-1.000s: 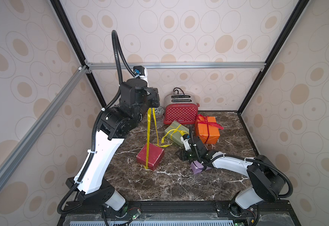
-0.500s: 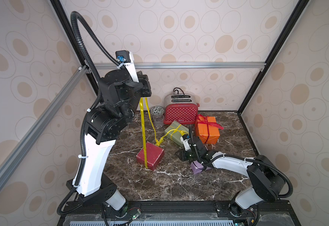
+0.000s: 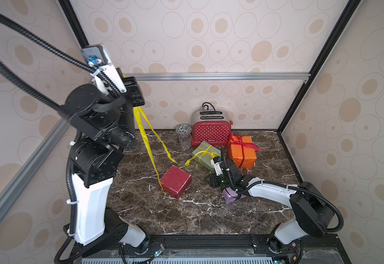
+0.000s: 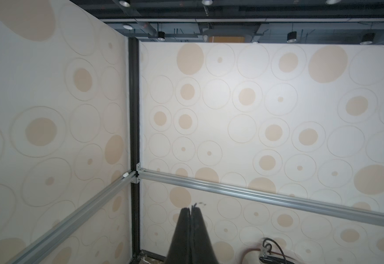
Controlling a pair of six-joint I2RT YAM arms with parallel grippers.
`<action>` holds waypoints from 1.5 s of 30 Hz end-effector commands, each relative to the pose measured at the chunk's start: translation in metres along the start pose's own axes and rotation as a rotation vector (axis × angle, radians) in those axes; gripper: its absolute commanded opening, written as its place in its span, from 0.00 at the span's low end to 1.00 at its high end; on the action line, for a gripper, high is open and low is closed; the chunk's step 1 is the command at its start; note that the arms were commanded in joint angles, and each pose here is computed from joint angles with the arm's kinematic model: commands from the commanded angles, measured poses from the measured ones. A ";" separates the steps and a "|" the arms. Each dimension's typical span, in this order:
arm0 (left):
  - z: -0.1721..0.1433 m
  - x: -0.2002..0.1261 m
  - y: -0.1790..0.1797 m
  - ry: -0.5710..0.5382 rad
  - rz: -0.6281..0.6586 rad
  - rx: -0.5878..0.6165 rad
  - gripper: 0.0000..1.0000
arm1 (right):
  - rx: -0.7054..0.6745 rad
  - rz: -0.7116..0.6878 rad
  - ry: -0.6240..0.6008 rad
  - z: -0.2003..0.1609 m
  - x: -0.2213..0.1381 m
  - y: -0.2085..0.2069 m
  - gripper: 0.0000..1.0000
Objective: Untie the ribbon bows on the gift boxes
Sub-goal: Pull the ribbon from the gift box.
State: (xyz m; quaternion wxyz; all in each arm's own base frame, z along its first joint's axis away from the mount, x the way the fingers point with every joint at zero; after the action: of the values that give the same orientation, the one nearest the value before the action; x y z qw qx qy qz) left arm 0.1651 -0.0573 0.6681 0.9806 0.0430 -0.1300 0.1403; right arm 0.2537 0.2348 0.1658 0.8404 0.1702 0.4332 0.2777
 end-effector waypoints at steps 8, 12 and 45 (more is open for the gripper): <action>0.028 -0.019 0.045 -0.093 0.172 0.086 0.00 | -0.021 0.017 -0.018 0.001 -0.004 0.007 0.42; 0.033 -0.025 0.055 -0.118 0.182 0.083 0.00 | -0.022 0.018 -0.016 0.001 -0.004 0.007 0.42; -0.209 0.088 0.023 0.655 0.311 0.301 0.00 | -0.021 0.014 -0.025 0.000 -0.005 0.007 0.42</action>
State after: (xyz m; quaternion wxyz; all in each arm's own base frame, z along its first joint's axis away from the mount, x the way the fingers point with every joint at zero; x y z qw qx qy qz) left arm 0.2937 0.0001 0.5059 0.9249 0.1667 0.1788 0.2912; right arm 0.2526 0.2359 0.1658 0.8404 0.1689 0.4330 0.2787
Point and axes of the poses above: each gripper's point midway between its finger pads, its own x axis out along the fingers, its own y axis along the line the jaws close on, z = x × y, the point moved 10 cm from there along -x, back along the fingers, and after that the axes turned 9 degrees about x, right-handed, at the moved point
